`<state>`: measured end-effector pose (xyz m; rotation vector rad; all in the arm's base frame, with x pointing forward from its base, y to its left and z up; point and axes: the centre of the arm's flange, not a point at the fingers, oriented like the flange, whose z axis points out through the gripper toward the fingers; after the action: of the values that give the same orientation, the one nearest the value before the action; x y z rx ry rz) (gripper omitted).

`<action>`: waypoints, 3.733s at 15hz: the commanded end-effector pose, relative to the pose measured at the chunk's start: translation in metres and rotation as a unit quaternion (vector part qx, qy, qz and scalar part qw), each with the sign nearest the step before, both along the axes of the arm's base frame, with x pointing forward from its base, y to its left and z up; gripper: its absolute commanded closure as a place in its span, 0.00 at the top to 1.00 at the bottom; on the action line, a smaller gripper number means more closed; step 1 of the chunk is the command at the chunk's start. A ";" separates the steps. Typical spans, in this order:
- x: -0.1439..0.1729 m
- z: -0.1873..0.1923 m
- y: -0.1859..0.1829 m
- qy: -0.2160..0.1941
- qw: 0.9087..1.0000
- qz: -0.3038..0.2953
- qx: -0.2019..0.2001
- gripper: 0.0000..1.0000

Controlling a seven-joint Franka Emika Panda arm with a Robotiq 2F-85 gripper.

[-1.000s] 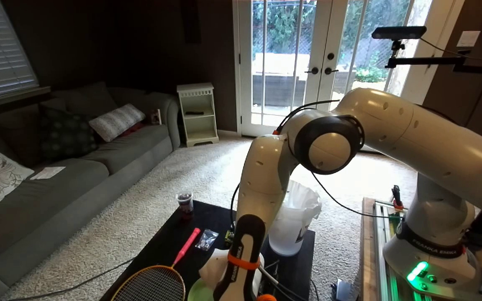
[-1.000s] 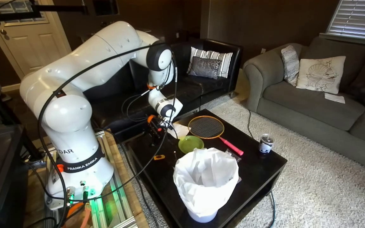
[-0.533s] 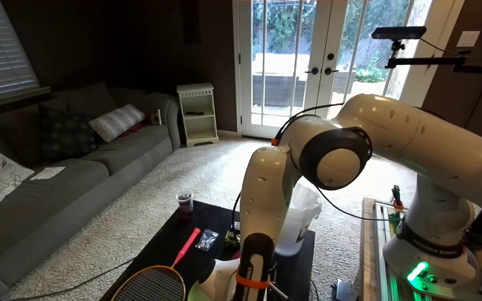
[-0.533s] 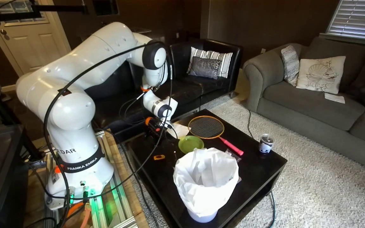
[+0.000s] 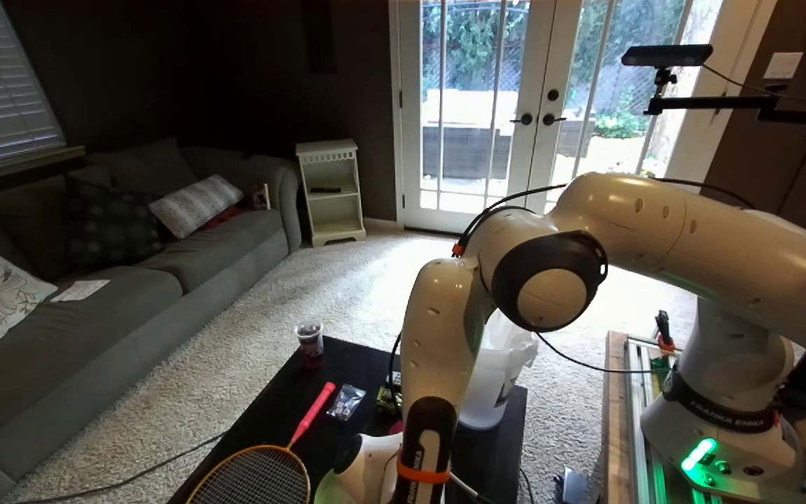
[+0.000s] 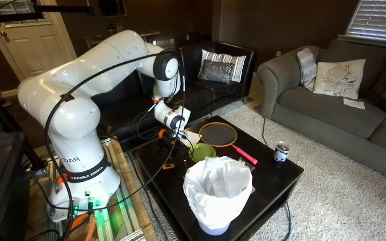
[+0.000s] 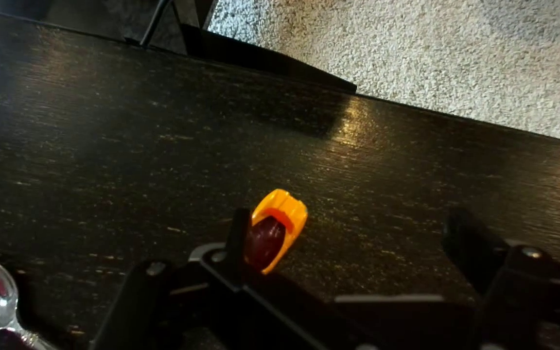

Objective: Turn the orange object upside down.

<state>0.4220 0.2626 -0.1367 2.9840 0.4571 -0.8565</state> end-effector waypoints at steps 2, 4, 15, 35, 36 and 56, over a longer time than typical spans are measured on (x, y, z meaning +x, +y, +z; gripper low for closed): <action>0.001 0.000 0.001 -0.001 1.000 0.001 0.001 1.00; 0.001 -0.006 0.000 0.002 1.000 0.003 0.001 1.00; -0.005 -0.029 -0.016 0.003 1.000 -0.015 -0.019 1.00; -0.002 -0.066 -0.033 0.014 0.998 -0.053 -0.018 0.82; -0.002 -0.067 -0.033 0.017 0.998 -0.054 -0.017 0.81; -0.006 -0.039 -0.038 -0.039 0.996 -0.074 -0.033 0.50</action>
<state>0.4235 0.2241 -0.1976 3.0055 0.2441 -0.8824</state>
